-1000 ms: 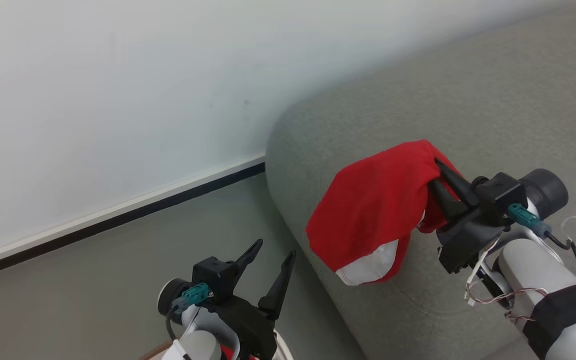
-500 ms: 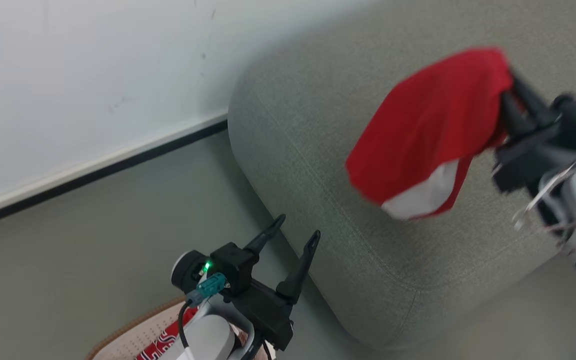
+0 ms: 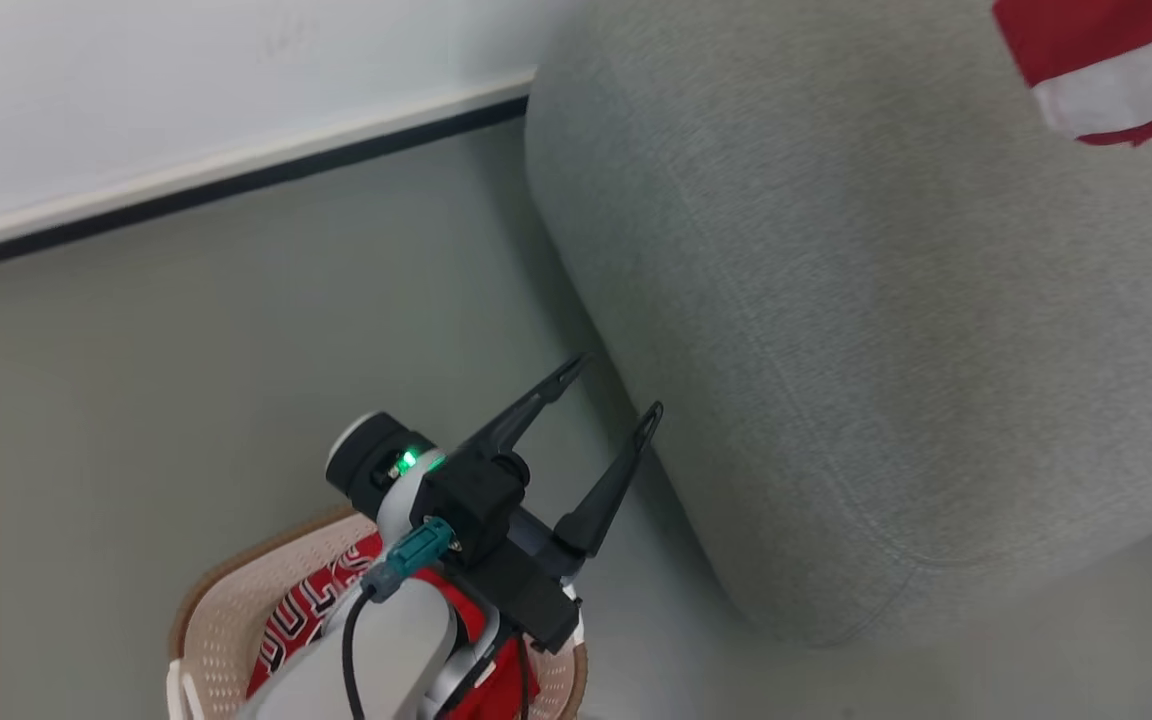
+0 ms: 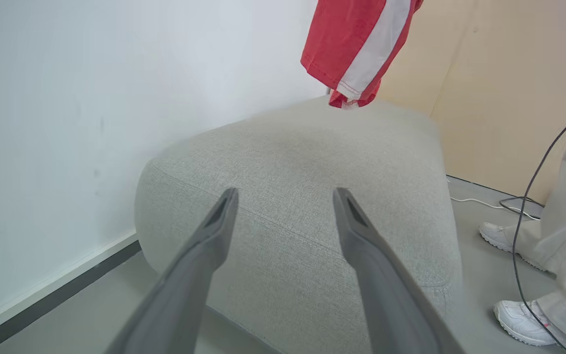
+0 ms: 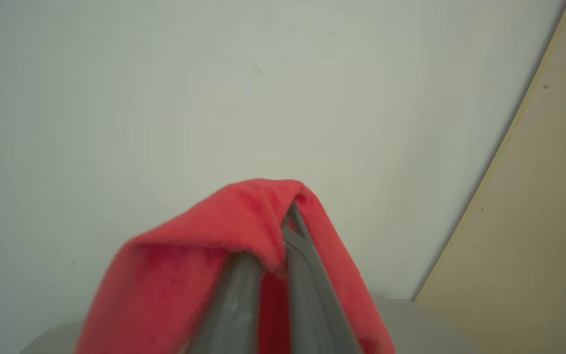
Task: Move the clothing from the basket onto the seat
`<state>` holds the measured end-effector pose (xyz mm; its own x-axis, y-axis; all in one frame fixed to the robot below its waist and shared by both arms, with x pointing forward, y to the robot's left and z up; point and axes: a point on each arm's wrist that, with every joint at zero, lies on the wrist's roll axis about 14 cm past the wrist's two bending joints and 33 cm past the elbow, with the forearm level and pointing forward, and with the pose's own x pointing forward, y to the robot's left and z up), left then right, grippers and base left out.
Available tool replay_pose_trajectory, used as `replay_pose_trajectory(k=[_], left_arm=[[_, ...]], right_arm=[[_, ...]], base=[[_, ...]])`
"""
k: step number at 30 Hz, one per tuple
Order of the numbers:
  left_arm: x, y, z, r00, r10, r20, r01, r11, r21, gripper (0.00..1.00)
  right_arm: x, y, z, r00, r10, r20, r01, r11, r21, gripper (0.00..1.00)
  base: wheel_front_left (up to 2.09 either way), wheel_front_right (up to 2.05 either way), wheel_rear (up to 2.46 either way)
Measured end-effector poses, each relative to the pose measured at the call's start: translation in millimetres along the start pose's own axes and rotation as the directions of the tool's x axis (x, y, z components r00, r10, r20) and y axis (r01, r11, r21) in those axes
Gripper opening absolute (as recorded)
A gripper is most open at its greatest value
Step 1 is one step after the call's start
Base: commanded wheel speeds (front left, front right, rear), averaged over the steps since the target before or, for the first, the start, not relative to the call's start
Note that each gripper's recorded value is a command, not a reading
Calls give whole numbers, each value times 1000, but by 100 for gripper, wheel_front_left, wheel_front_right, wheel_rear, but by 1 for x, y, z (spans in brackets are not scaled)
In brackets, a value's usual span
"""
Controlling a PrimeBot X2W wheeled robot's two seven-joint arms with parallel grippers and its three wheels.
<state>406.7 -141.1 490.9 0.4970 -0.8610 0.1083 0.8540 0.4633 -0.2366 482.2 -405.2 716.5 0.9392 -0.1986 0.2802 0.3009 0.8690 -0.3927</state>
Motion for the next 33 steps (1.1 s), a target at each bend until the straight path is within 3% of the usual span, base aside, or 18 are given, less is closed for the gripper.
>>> replay_pose_trajectory(k=[10,15,21,25,30,31,32,33], left_arm=[[-10,50,1,999,40,36,-42,997,59,100],[-17,74,-14,997,71,16,-72,996,56,100],[-21,96,-44,995,89,-38,-87,994,61,100],[-21,104,-60,994,96,-58,-94,995,42,100],[-19,106,-70,994,90,-69,-88,996,34,100],[-18,106,-70,994,87,-70,-85,996,32,100],[-17,105,-70,994,85,-69,-83,996,32,100],[-17,104,-69,994,83,-68,-81,996,33,100]], right_arm=[[49,38,-65,992,-16,-122,20,999,37,0],[54,91,-123,972,36,-234,-13,995,101,0],[31,162,-200,912,140,-386,-84,984,157,0],[8,181,-239,866,165,-471,-100,982,160,0],[-3,188,-253,847,180,-500,-112,980,164,1],[-5,187,-254,846,179,-502,-112,981,160,22],[-7,185,-254,845,178,-505,-113,981,157,67],[-8,183,-254,843,179,-507,-119,982,149,100]], base=[[0,0,0],[0,0,0],[0,0,0],[0,0,0],[0,0,0],[0,0,0],[0,0,0],[0,0,0]])
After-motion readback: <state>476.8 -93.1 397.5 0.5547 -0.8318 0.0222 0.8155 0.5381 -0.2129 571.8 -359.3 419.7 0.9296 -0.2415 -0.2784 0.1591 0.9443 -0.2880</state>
